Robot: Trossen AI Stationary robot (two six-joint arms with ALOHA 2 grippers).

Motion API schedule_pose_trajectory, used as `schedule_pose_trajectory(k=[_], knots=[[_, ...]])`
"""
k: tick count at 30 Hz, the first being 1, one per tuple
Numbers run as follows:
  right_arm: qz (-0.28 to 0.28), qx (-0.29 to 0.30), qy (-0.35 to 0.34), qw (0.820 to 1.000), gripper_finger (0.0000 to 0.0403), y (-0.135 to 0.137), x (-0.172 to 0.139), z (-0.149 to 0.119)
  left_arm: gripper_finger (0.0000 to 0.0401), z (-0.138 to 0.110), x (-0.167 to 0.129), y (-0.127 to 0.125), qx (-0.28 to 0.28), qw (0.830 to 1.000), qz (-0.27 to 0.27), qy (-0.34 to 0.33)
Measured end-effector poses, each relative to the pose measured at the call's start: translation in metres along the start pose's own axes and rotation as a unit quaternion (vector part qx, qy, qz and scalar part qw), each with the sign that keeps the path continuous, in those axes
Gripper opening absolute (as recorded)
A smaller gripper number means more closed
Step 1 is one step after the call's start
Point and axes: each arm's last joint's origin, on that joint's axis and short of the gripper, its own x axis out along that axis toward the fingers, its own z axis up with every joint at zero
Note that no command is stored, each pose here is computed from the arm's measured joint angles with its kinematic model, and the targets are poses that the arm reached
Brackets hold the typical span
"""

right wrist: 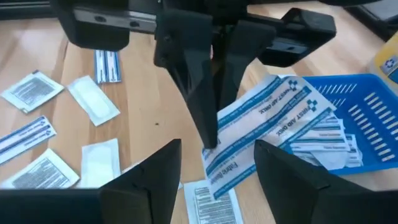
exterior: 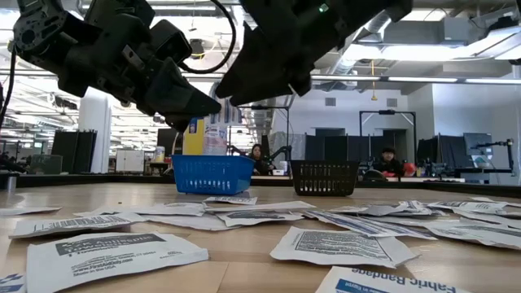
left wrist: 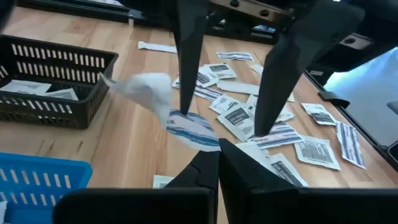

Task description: Pick & Place First Aid Supplies

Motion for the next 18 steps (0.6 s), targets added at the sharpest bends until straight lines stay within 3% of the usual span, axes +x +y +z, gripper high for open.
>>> schedule_pose_trajectory(k=[7, 10, 18], knots=[[0.056, 0.001, 0.038, 0.998, 0.0174, 0.008, -0.017, -0.001, 0.0005, 0.0, 0.0, -0.001, 0.011, 1.0, -0.004, 0.0], [0.035, 0.001, 0.065, 0.997, 0.0173, 0.01, -0.019, -0.008, 0.0005, 0.0, 0.0, -0.004, 0.014, 1.0, -0.01, 0.001], [0.005, 0.03, 0.019, 0.999, 0.0178, -0.001, -0.013, 0.003, 0.0005, 0.0, 0.0, -0.005, 0.016, 1.0, -0.012, 0.0]])
